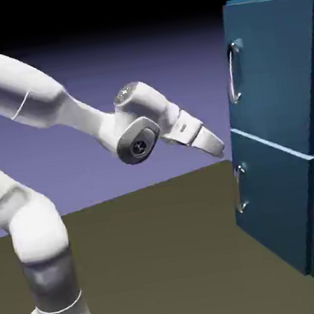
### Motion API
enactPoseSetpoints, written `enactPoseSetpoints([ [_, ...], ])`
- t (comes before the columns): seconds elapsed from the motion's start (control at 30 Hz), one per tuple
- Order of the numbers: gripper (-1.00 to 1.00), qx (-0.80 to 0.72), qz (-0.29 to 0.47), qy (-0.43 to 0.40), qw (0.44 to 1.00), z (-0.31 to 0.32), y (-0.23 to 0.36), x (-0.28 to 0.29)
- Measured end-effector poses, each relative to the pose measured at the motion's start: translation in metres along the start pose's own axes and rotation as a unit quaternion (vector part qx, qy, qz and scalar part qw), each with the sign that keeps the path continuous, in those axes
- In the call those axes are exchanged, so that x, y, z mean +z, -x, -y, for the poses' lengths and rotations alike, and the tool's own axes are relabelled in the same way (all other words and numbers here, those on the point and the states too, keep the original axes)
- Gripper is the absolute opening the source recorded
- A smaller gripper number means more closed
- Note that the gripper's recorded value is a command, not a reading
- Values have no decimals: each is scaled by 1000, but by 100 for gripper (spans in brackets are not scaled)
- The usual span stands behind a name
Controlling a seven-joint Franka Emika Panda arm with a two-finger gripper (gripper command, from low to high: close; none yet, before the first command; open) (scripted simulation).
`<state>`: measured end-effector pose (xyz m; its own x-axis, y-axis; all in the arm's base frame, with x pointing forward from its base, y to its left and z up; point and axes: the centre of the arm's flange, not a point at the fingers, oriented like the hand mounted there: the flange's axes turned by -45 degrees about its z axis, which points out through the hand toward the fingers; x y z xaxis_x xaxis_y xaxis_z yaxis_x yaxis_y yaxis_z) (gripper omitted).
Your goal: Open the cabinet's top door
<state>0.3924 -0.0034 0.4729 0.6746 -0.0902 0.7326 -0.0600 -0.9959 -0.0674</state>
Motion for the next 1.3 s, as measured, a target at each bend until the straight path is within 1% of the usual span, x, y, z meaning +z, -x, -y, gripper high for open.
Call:
enactPoseSetpoints([
  [0.13,0,105,-23,0,994,-9,-18,-12],
  [0.3,0,231,-52,-8,971,-17,-36,-27],
  [0.43,0,328,-73,-21,942,-22,-48,-38],
  [0.6,0,441,-97,-44,891,-24,-60,-51],
  [0.77,0,545,-117,-74,827,-23,-69,-61],
  [0.93,0,637,-130,-109,752,-19,-75,-68],
  [1.3,0,797,-133,-198,554,4,-84,-70],
])
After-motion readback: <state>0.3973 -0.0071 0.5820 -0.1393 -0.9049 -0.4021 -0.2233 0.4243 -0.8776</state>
